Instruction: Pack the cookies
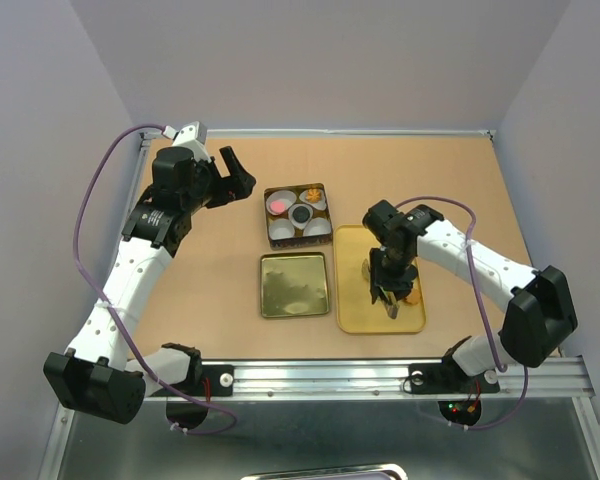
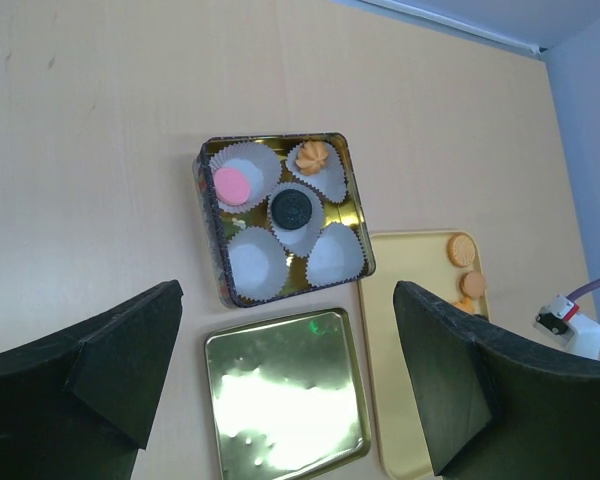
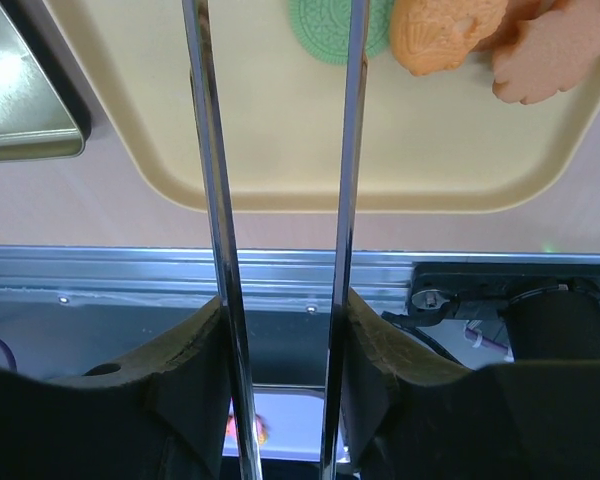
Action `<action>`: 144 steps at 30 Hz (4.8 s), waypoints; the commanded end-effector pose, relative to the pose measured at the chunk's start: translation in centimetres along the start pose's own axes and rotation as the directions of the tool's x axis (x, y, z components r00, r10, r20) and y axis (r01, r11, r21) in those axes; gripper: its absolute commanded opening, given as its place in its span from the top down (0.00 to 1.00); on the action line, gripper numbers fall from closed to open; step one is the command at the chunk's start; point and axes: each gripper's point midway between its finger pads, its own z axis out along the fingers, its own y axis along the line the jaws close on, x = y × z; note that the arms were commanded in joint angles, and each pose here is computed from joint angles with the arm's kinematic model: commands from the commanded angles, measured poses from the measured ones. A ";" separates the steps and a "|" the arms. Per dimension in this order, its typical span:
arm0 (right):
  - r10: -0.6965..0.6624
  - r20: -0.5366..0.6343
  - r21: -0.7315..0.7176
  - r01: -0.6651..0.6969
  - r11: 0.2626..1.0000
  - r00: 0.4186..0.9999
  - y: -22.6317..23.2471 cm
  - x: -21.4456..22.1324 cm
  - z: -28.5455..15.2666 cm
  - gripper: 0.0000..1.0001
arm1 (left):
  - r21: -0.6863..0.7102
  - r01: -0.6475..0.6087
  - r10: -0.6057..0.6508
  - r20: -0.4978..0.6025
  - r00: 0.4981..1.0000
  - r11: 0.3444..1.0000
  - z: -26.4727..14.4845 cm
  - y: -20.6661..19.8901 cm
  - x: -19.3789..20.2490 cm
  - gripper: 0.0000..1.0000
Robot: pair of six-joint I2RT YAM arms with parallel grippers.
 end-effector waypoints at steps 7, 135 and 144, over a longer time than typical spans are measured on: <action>-0.036 0.035 -0.041 0.038 0.998 0.999 2.1 -1.9 -1.8 0.65 | 0.102 0.034 -0.050 0.154 0.987 0.994 -1.7 -4.7 -7.5 0.01; -0.215 0.324 -0.331 0.323 0.886 0.921 19.8 -11.7 -8.2 0.46 | 0.798 0.206 -0.630 0.259 0.732 0.567 -14.7 -18.1 -26.5 0.01; -0.099 0.350 -0.251 0.195 0.948 0.932 12.1 -11.4 -10.7 0.46 | 0.716 0.232 -0.553 0.252 0.794 0.659 -10.7 -15.6 -22.0 0.01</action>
